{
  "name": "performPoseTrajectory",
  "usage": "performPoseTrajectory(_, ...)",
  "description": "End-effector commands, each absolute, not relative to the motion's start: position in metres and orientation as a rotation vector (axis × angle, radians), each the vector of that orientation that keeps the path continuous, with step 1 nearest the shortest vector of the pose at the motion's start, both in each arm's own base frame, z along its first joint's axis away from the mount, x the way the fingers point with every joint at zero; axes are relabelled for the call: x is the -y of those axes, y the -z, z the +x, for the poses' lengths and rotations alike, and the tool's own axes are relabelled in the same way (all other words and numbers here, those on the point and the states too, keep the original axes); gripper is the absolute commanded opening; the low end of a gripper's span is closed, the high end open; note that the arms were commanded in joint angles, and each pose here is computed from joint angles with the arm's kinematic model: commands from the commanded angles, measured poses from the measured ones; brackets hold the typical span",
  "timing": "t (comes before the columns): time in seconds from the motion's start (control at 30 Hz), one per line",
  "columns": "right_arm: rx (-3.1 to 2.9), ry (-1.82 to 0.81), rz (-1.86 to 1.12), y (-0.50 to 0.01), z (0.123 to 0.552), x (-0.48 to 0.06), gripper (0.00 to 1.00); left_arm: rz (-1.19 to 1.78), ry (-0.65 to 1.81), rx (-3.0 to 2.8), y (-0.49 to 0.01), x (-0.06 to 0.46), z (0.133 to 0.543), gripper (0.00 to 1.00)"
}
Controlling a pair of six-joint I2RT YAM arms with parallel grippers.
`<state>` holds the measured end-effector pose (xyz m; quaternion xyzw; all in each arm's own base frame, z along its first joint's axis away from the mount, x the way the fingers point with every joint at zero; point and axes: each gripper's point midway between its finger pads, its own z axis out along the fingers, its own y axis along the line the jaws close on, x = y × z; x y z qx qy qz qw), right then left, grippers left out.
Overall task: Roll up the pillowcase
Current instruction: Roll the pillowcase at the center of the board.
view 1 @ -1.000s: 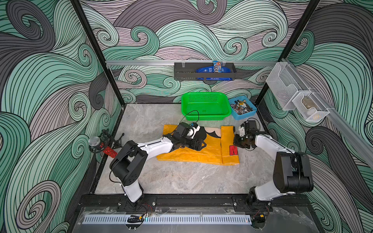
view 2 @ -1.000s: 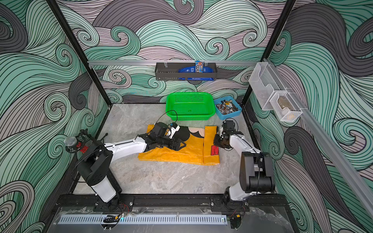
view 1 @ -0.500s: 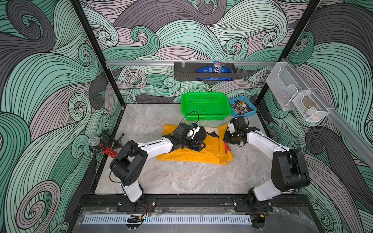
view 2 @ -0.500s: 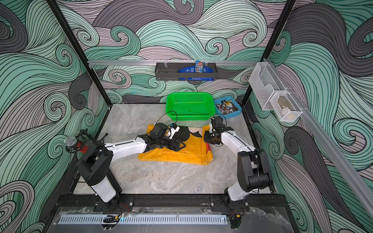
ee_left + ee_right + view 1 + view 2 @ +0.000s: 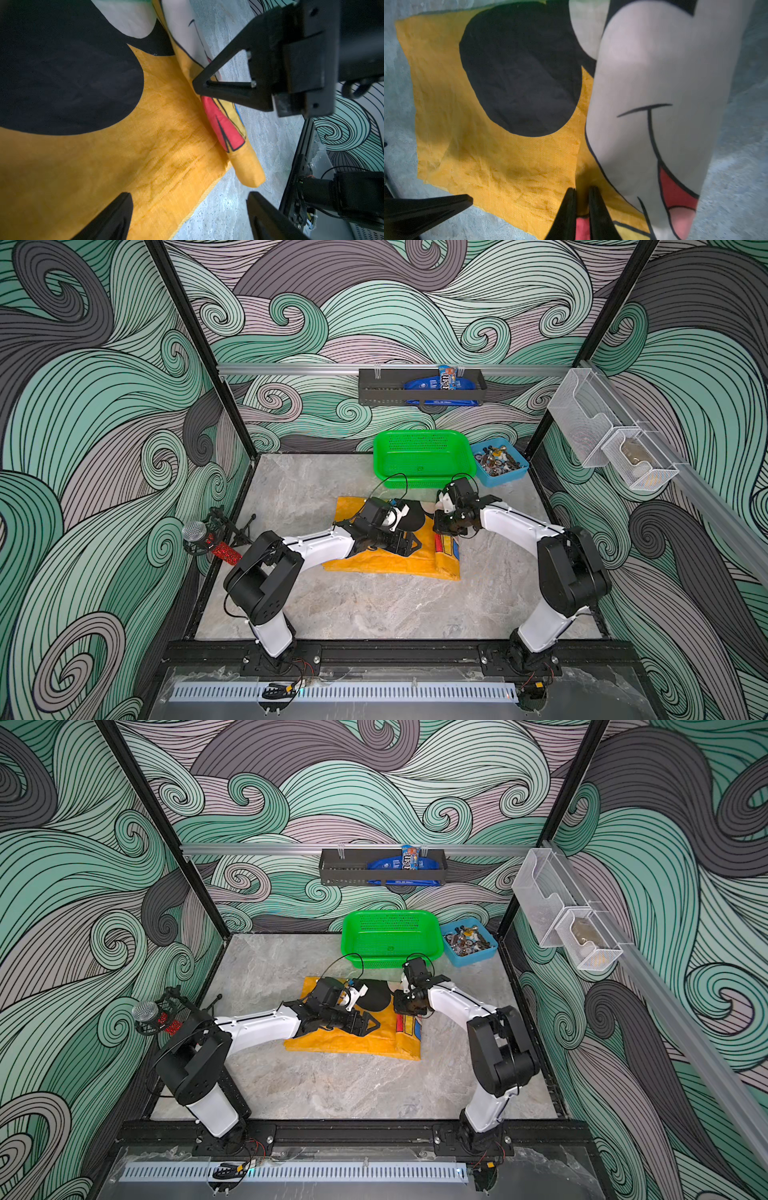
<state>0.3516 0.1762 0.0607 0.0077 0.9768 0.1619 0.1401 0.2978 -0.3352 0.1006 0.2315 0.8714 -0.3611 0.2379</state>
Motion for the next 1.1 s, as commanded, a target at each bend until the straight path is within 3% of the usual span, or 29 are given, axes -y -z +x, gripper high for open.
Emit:
performPoseTrajectory(0.0, -2.820, -0.503, 0.026, -0.059, 0.356, -0.192, 0.17, 0.636, 1.009, -2.344, -0.117, 0.334, 0.297, 0.89)
performPoseTrajectory(0.27, -2.755, -0.527, 0.012, -0.072, 0.373, -0.202, 0.19, 0.600, 1.073, -2.348, -0.115, 0.337, 0.290, 0.88)
performPoseTrajectory(0.5, -2.650, -0.505, 0.119, -0.103, 0.387, -0.144, 0.22, 0.671, 1.145, -2.292, -0.129, 0.377, 0.276, 0.88)
performPoseTrajectory(0.63, -2.575, -0.607, 0.114, -0.102, 0.405, -0.141, 0.22, 0.718, 1.186, -2.268, -0.130, 0.408, 0.268, 0.87)
performPoseTrajectory(0.87, -2.565, -0.704, 0.125, -0.070, 0.425, -0.147, 0.21, 0.754, 1.214, -2.238, -0.120, 0.444, 0.273, 0.86)
performPoseTrajectory(1.07, -2.599, -0.695, 0.138, -0.036, 0.421, -0.144, 0.21, 0.833, 1.122, -2.311, -0.080, 0.454, 0.271, 0.85)
